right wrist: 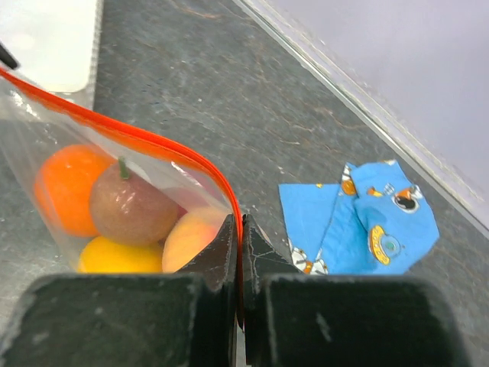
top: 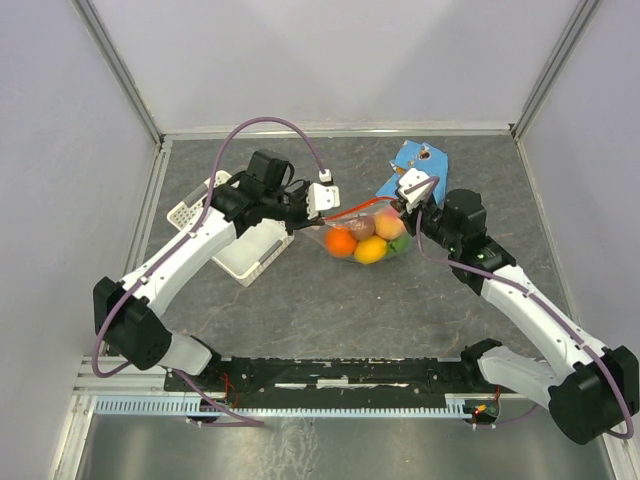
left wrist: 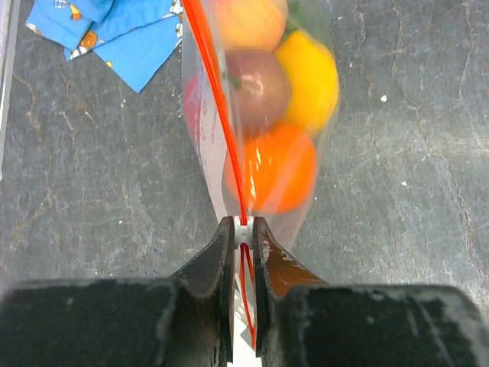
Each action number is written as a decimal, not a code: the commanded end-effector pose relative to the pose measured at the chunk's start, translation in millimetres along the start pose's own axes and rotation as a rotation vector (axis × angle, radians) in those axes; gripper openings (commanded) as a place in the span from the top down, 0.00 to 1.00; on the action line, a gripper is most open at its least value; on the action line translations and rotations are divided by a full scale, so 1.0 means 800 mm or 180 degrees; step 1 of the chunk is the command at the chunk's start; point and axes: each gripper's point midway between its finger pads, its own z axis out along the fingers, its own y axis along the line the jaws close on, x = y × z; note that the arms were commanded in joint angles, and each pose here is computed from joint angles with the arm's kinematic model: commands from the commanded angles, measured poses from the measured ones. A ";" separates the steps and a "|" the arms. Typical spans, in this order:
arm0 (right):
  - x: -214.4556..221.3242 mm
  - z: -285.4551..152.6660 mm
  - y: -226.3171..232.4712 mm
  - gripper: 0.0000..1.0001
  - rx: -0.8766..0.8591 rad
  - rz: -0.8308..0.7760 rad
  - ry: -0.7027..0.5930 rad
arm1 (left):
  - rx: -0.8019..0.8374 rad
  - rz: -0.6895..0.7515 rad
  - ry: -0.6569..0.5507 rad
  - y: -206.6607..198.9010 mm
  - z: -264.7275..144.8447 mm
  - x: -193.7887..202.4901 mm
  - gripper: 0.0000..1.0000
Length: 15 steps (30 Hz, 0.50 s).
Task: Place the food in the zip-top bag and seal the zipper
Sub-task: Zip the zipper food storage bag at the center of the board.
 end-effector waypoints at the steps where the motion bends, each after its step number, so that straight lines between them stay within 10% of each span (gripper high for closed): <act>1: -0.026 -0.017 -0.058 0.98 0.0651 0.0046 -0.0205 | -0.0157 -0.0135 0.0018 0.008 -0.020 0.004 0.97; 15: -0.010 -0.026 -0.103 0.98 0.1083 0.0376 -0.0132 | -0.0519 -0.0409 0.0286 0.041 -0.042 0.051 0.97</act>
